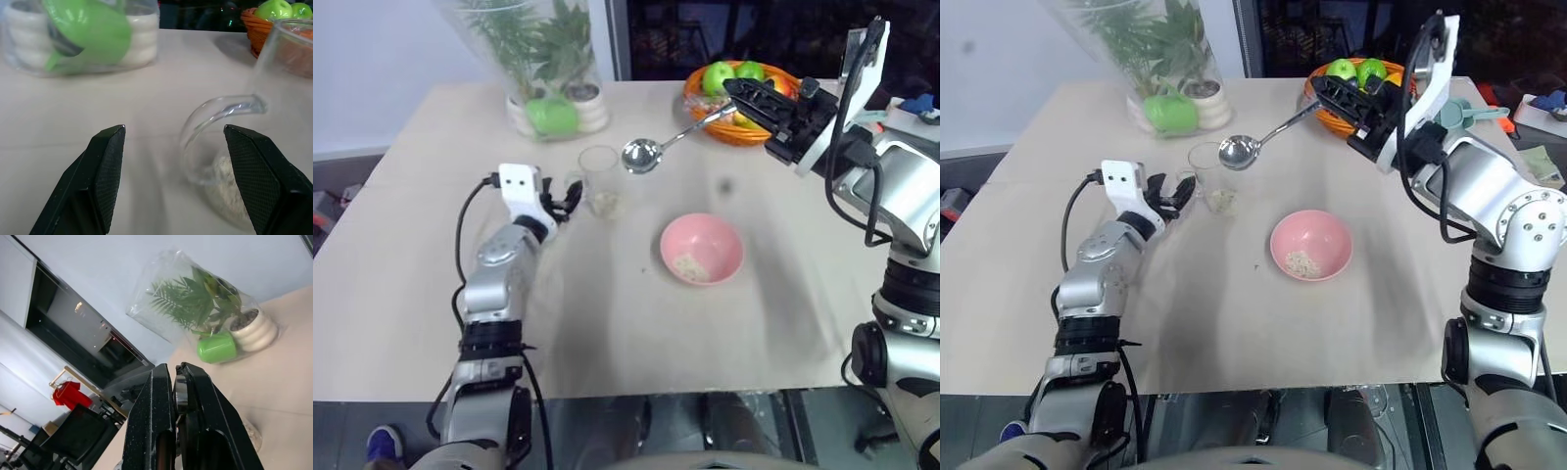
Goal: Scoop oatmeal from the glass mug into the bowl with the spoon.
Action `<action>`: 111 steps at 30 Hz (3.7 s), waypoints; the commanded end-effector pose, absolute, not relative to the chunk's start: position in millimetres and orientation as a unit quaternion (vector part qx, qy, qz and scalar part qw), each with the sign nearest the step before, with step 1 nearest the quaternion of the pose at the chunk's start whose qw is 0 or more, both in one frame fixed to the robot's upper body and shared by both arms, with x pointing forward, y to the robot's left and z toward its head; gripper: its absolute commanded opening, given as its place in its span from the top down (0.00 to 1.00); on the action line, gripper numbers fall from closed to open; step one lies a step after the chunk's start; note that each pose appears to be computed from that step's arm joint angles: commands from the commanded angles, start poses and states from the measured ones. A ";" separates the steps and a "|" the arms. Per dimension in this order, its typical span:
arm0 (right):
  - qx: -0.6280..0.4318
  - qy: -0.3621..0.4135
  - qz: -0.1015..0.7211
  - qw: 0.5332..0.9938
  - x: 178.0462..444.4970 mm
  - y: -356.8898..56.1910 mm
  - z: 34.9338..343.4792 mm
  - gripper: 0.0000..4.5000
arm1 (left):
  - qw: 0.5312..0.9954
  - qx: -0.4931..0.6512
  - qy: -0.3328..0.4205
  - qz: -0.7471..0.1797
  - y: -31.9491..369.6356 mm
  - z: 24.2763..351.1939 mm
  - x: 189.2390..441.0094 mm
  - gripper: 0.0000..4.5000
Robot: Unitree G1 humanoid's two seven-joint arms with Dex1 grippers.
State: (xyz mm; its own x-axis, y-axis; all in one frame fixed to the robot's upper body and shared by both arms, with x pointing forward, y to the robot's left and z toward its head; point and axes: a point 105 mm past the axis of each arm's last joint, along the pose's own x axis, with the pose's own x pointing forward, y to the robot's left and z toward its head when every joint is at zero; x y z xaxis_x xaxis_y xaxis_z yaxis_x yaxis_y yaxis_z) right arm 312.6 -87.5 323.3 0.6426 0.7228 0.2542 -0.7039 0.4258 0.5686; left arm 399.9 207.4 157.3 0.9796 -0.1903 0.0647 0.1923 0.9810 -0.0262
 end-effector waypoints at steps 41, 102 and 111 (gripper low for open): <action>0.090 -0.115 0.427 0.893 325.8 -49.2 370.6 1.00 | 0.944 0.178 -0.236 -0.145 173.3 227.1 392.7 0.98; 0.334 0.049 0.316 0.887 361.0 -94.5 303.5 1.00 | 0.899 0.297 -0.247 -0.209 124.9 212.3 397.3 0.98; 0.353 0.048 0.288 0.889 355.2 -113.6 295.9 1.00 | 0.889 0.303 -0.251 -0.235 113.5 212.8 396.6 0.98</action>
State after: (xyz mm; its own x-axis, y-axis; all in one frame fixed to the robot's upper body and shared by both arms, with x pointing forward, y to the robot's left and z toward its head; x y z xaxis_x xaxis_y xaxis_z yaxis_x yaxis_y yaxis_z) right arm 361.9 -104.9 279.0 0.8196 0.5712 0.0451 -0.4510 0.5946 0.6656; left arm 400.3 117.9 194.7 0.7995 -0.5476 0.2469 0.2907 0.7125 0.6387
